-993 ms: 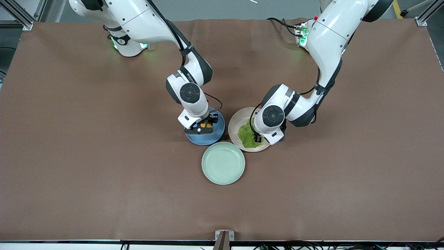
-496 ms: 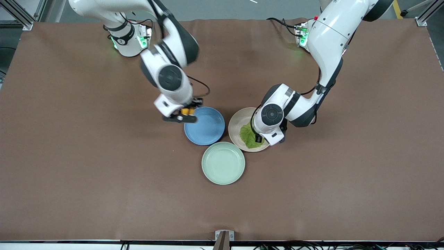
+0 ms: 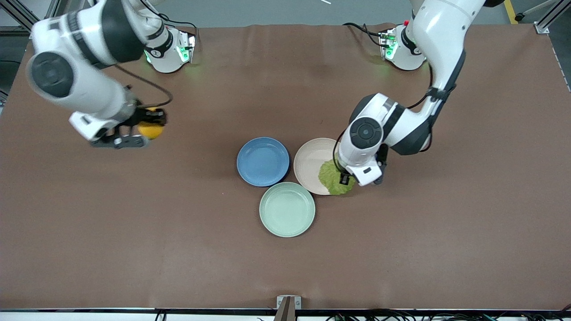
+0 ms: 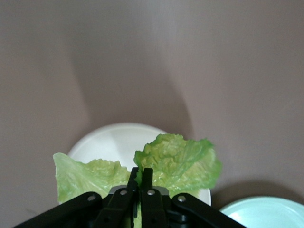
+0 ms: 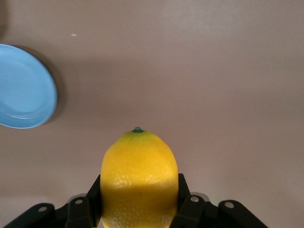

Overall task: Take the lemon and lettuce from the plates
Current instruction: 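Carry the lemon away with the right gripper while the left gripper carries the lettuce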

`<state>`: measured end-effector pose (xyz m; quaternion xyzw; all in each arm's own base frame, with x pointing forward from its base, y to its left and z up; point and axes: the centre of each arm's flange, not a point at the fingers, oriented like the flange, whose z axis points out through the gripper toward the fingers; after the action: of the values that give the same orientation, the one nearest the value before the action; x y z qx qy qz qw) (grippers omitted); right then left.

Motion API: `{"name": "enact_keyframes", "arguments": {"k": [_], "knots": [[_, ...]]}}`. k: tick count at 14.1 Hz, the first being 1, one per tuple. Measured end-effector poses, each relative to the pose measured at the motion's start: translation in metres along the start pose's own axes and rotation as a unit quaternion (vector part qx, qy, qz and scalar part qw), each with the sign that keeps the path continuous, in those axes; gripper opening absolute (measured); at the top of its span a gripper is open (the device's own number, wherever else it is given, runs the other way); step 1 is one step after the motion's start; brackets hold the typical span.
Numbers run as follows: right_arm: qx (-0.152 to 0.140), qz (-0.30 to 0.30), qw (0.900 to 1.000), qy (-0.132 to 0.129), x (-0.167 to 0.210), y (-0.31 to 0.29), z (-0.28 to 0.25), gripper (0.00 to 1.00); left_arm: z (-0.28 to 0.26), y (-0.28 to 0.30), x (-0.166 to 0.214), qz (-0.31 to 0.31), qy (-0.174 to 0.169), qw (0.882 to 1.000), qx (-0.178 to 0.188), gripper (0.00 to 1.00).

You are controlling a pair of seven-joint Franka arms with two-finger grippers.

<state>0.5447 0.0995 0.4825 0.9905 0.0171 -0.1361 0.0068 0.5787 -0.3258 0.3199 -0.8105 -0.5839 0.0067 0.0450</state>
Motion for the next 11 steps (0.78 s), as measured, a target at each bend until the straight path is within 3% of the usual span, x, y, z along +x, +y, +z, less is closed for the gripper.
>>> {"name": "enact_keyframes", "arguments": {"k": [5, 8, 11], "knots": [[0.015, -0.021, 0.999, 0.031, 0.035, 0.115, 0.06, 0.61, -0.025, -0.017, 0.12, 0.069, 0.01, 0.997, 0.021, 0.04], [0.017, -0.025, 0.999, 0.04, 0.051, 0.149, 0.124, 0.61, 0.0, -0.029, 0.189, 0.096, 0.0, 0.995, 0.03, 0.04], [0.021, -0.016, 0.999, 0.033, 0.067, 0.176, 0.176, 0.61, 0.037, -0.046, 0.24, 0.126, -0.009, 0.992, 0.011, 0.04]]}}
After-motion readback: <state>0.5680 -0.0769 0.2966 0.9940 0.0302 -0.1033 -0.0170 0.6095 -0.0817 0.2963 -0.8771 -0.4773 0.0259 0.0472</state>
